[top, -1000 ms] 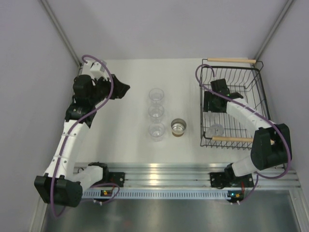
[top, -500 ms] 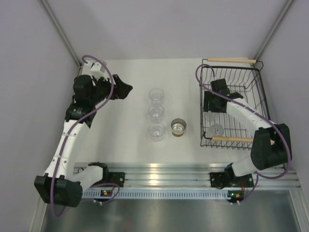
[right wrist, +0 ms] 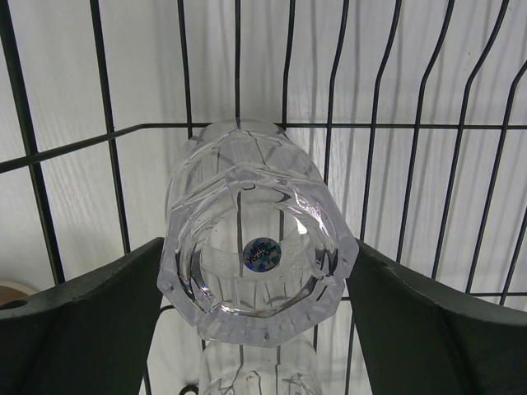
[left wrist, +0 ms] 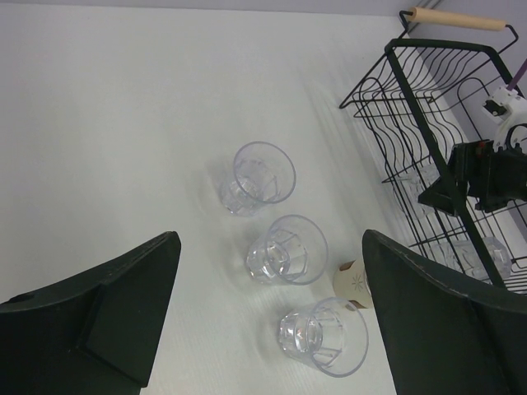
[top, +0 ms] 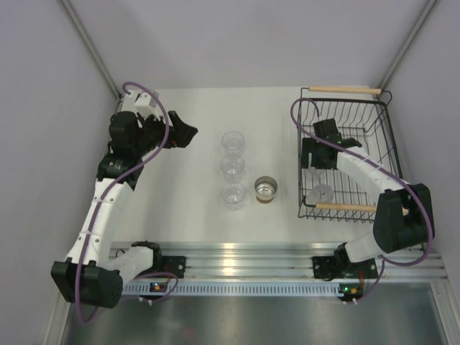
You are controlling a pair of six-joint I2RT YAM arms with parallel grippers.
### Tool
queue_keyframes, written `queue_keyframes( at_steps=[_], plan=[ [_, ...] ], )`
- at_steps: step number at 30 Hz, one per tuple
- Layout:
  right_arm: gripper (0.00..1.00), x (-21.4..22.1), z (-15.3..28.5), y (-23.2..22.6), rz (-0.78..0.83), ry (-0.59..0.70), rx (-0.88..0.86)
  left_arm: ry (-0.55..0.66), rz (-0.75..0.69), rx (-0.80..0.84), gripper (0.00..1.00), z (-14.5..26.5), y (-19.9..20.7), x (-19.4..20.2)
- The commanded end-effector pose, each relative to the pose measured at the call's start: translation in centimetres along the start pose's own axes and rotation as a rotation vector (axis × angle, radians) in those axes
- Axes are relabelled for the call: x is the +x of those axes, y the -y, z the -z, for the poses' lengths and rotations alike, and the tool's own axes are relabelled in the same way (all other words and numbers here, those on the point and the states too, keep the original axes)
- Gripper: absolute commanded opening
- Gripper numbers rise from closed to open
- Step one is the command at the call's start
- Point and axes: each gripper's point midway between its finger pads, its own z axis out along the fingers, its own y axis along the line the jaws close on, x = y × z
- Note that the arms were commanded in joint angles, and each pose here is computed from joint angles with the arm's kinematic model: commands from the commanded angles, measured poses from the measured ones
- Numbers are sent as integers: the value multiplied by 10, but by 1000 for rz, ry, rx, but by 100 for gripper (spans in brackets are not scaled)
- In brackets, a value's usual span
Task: Load the cups into the dish rack
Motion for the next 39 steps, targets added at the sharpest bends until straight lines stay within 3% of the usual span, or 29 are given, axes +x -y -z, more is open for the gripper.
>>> queue_keyframes(
  at_steps=[1, 12, 28, 39],
  plan=[
    [86, -10, 11, 1, 9, 54, 12, 15, -20, 0, 98, 2, 0, -3],
    [88, -35, 48, 13, -11, 159, 41, 9, -17, 1, 98, 1, -1, -1],
    [89, -62, 137, 36, -83, 378, 21, -13, -1, 2, 98, -5, -4, 4],
    [91, -75, 205, 27, -153, 595, -166, -89, 56, -7, 92, -35, -20, 22]
  ],
)
